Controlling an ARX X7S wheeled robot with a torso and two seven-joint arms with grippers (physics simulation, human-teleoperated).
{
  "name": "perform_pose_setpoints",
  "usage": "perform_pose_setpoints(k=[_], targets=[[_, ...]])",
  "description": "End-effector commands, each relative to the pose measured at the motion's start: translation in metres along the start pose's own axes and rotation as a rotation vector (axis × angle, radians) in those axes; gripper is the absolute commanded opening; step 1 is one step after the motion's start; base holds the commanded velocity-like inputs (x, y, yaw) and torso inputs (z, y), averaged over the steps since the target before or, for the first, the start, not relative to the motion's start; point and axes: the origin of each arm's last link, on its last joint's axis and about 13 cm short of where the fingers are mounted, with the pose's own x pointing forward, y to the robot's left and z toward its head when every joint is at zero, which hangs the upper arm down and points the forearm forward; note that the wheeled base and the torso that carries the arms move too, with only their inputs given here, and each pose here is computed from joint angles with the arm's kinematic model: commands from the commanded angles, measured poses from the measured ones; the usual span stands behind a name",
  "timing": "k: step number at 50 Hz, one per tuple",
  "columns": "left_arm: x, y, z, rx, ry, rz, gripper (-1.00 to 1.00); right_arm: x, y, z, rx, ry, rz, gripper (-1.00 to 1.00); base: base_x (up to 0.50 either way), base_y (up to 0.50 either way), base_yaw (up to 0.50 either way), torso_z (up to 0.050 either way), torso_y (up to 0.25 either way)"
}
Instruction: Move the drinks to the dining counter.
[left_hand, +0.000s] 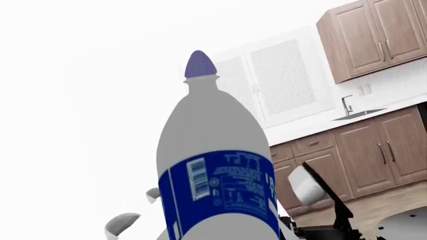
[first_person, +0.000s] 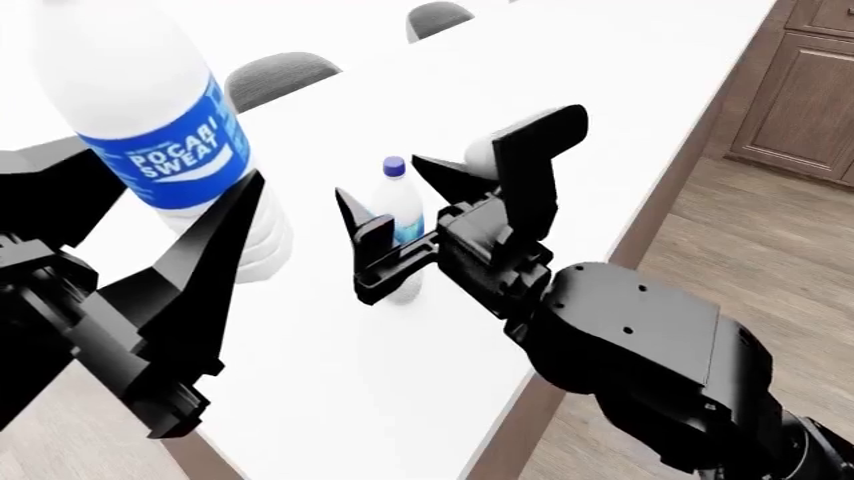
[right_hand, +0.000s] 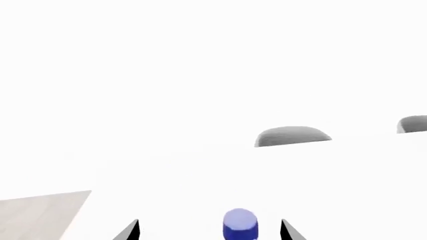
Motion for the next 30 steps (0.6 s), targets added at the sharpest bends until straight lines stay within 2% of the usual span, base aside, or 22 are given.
perform_pose_setpoints(k=[1, 15, 25, 30], targets=[[0.001, 0.000, 0.000, -0.011, -0.006, 0.005, -1.00, -0.008, 0.013, 0.020, -0.011, -0.069, 0.042, 1.00, 0.00, 0.00, 0.00, 0.000, 0.000], [0.000, -0.001, -0.004, -0.018, 0.006, 0.006, -1.00, -0.027, 0.023, 0.059, -0.028, -0.217, 0.075, 1.00, 0.00, 0.00, 0.00, 0.000, 0.000], [0.000, -0.002, -0.010, -0.028, 0.023, 0.003, -1.00, -0.055, 0.013, 0.088, -0.025, -0.364, 0.004, 1.00, 0.00, 0.00, 0.00, 0.000, 0.000], [0.003, -0.002, -0.015, -0.045, 0.037, -0.001, -1.00, -0.072, 0.005, 0.091, -0.017, -0.411, -0.047, 1.00, 0.00, 0.00, 0.00, 0.000, 0.000]])
